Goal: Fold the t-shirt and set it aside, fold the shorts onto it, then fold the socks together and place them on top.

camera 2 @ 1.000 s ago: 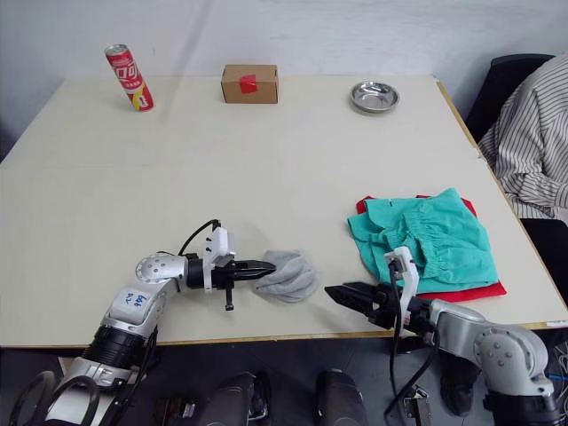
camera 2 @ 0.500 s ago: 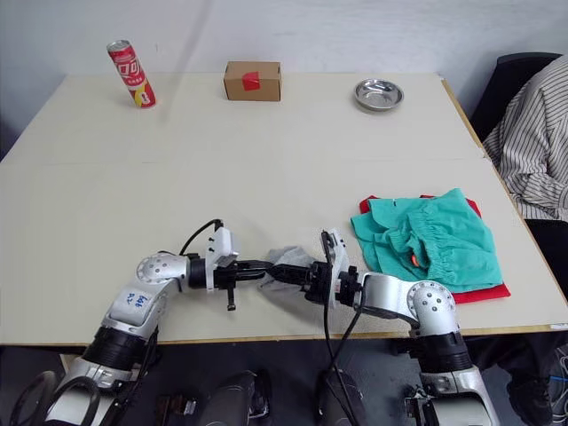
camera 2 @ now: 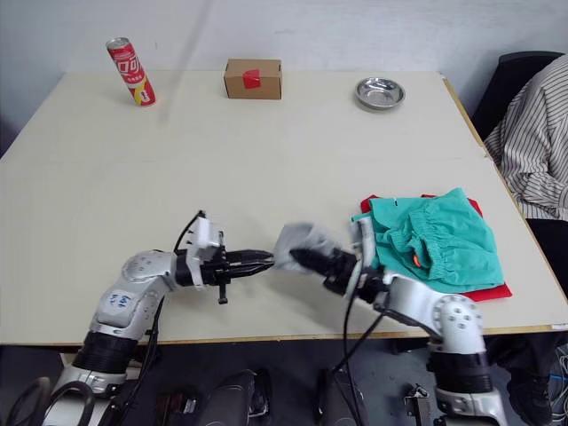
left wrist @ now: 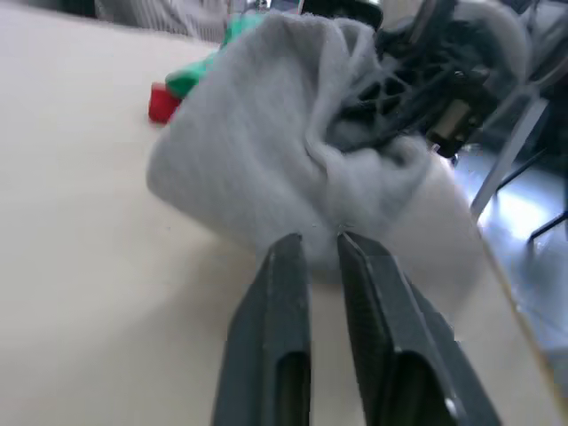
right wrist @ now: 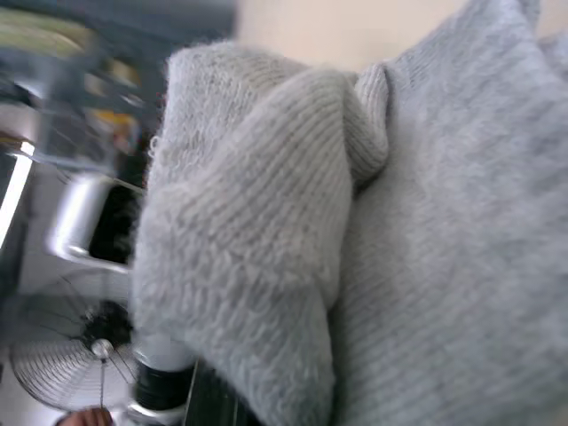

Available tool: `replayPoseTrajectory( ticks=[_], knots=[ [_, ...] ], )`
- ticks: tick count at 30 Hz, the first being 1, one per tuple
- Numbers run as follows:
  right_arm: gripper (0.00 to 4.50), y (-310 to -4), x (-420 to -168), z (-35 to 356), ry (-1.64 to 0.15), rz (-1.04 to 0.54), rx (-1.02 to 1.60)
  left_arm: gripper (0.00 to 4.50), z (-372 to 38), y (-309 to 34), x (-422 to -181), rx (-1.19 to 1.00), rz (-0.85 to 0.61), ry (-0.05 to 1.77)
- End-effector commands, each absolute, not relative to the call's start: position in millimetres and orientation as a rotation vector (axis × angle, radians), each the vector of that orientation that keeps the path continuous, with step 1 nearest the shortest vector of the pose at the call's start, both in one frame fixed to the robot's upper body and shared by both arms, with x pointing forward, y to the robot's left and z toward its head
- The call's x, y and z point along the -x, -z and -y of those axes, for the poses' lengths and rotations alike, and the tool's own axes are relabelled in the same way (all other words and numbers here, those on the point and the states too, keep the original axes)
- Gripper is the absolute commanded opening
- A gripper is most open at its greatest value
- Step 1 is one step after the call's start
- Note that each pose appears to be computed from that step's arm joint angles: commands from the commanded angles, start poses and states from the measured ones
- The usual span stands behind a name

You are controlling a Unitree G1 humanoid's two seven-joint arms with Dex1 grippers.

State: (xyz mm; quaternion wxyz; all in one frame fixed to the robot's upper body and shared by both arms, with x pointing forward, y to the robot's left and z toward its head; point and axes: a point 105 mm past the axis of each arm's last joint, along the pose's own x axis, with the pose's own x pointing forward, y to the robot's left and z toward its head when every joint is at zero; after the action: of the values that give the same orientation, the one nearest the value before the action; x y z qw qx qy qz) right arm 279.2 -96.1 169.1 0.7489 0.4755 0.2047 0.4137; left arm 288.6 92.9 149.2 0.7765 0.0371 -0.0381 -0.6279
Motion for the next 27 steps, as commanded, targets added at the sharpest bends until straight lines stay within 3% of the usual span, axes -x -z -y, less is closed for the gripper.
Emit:
replayPoseTrajectory(
  ticks=[1,6,9,10,15,20,27],
  knots=[
    [0.20,-221,-284,162,-0.787,-0.099,-1.148,1.77,-102,-195,-272,-0.041,0.237,1.385],
    [0.20,-229,-295,259,-0.442,0.108,-1.191,3.39,-116,-213,-272,0.000,0.254,1.311],
    [0.20,-216,-298,289,-0.320,0.116,-1.215,4.31,-121,-216,-276,0.013,0.247,1.290],
    [0.20,-205,-300,295,-0.275,0.087,-1.223,4.49,-122,-217,-277,0.011,0.244,1.290],
    [0.20,-149,-308,299,-0.144,-0.114,-1.306,4.49,-117,-220,-277,0.015,0.242,1.313],
    [1.84,-141,-304,305,-0.110,-0.155,-1.344,4.50,-115,-222,-275,0.039,0.235,1.330],
    [4.15,-163,-252,325,-0.183,-0.310,-1.060,4.50,-126,-214,-280,0.002,0.187,1.288]
  ],
)
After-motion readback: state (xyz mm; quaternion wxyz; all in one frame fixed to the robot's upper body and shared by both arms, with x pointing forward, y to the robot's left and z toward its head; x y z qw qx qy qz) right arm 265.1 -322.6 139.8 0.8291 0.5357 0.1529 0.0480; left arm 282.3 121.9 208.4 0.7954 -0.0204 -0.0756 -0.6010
